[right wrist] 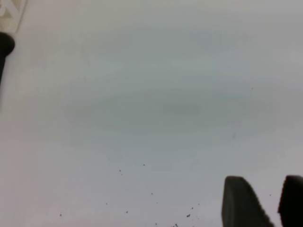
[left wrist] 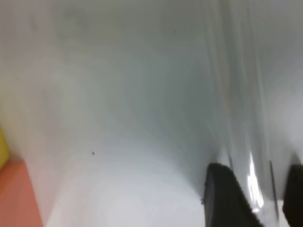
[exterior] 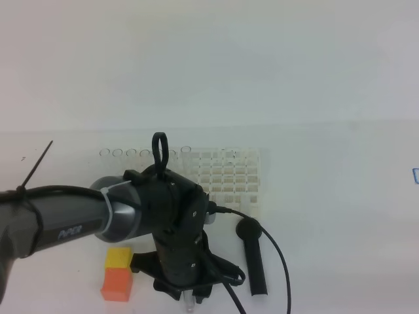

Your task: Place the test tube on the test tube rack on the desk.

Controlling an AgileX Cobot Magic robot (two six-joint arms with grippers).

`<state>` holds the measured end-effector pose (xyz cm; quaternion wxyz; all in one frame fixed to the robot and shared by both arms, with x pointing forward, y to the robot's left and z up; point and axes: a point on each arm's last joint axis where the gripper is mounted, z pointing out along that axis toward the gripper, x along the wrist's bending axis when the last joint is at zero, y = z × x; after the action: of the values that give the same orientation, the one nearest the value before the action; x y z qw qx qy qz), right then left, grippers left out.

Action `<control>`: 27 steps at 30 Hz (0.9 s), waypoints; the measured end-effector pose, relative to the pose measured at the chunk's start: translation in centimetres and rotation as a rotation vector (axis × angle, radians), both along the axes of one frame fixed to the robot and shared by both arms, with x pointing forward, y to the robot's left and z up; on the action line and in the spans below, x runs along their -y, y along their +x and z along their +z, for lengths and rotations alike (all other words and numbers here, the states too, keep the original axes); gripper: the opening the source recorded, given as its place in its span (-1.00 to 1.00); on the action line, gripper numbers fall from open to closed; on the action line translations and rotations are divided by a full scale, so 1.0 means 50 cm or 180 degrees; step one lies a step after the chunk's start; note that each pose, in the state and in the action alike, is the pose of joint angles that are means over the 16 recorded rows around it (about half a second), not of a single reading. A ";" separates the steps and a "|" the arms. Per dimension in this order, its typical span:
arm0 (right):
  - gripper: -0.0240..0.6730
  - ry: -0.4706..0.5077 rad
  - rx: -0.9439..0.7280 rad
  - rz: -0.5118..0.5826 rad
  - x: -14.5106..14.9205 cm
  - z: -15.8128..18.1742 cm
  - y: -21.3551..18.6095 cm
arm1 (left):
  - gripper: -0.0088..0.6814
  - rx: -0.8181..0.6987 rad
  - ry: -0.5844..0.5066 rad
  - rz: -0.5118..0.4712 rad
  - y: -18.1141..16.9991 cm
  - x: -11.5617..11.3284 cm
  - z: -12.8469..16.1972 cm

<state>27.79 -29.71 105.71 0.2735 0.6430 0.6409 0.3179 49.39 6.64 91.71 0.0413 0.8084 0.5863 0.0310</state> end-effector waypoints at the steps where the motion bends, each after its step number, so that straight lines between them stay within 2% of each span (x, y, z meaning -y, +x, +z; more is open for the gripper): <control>1: -0.35 -0.0001 0.0000 0.0001 0.000 0.000 0.000 | -0.16 -0.0011 0.0012 0.0005 -0.001 -0.001 0.000; 10: -0.36 -0.0008 0.0001 0.0007 0.000 0.000 0.000 | -0.27 -0.0029 0.0066 0.0028 -0.002 -0.005 -0.001; 22: -0.36 -0.0018 0.0001 0.0015 0.000 0.000 0.000 | -0.72 0.0032 0.0058 0.0025 0.002 -0.004 0.003; 27: -0.36 -0.0022 0.0002 0.0019 0.000 0.000 0.000 | -0.79 0.0096 0.0011 0.0037 0.002 -0.005 0.017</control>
<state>27.79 -29.71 105.71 0.2749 0.6401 0.6438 0.3167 49.47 6.87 92.57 0.0485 0.8045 0.5903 0.0445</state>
